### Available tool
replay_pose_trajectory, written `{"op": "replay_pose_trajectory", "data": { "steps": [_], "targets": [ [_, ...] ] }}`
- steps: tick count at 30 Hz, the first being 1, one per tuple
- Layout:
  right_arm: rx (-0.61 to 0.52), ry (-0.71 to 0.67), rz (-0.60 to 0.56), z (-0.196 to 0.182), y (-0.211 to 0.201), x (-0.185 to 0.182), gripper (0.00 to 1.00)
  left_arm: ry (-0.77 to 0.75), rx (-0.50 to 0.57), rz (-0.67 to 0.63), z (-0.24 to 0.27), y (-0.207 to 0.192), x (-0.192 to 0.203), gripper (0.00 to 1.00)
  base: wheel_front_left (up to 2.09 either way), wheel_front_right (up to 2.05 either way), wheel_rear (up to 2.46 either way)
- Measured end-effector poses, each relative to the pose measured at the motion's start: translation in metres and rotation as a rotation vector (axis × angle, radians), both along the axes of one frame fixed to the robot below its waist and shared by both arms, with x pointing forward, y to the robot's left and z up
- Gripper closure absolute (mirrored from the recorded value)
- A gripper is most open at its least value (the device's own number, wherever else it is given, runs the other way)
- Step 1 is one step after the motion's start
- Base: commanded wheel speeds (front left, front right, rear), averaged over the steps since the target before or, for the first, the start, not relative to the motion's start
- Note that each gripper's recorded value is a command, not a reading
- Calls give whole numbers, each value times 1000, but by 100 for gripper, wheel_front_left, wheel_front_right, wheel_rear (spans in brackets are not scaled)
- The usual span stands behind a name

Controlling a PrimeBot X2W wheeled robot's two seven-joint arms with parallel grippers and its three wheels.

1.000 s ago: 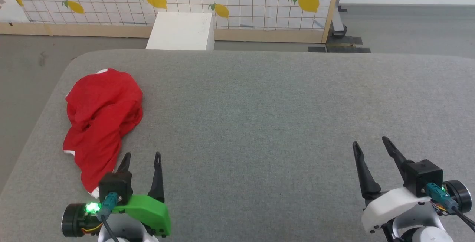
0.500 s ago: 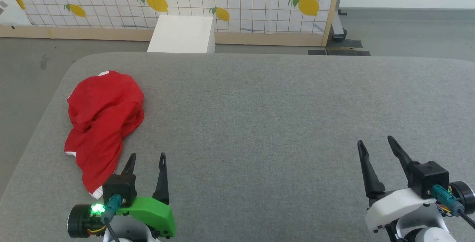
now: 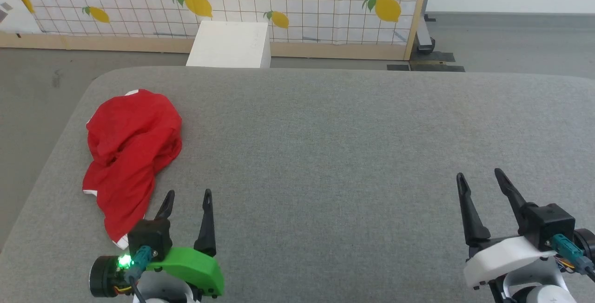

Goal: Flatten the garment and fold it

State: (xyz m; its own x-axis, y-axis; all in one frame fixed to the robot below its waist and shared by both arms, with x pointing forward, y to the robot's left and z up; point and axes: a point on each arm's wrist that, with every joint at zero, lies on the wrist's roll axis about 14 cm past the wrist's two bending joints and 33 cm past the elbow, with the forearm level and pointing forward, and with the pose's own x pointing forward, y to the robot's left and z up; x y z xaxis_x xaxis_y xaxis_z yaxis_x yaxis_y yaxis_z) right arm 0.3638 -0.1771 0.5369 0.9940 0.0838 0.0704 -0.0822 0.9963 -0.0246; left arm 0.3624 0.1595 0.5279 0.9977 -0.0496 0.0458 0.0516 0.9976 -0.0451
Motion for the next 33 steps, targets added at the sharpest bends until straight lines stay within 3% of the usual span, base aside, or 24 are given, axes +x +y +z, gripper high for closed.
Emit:
{"op": "replay_pose_trajectory", "data": {
  "steps": [33],
  "targets": [
    [23,-71,-25,10,-9,-8,0,-30,-75,14,0,-4,-6,0,0,0,0]
  ]
}}
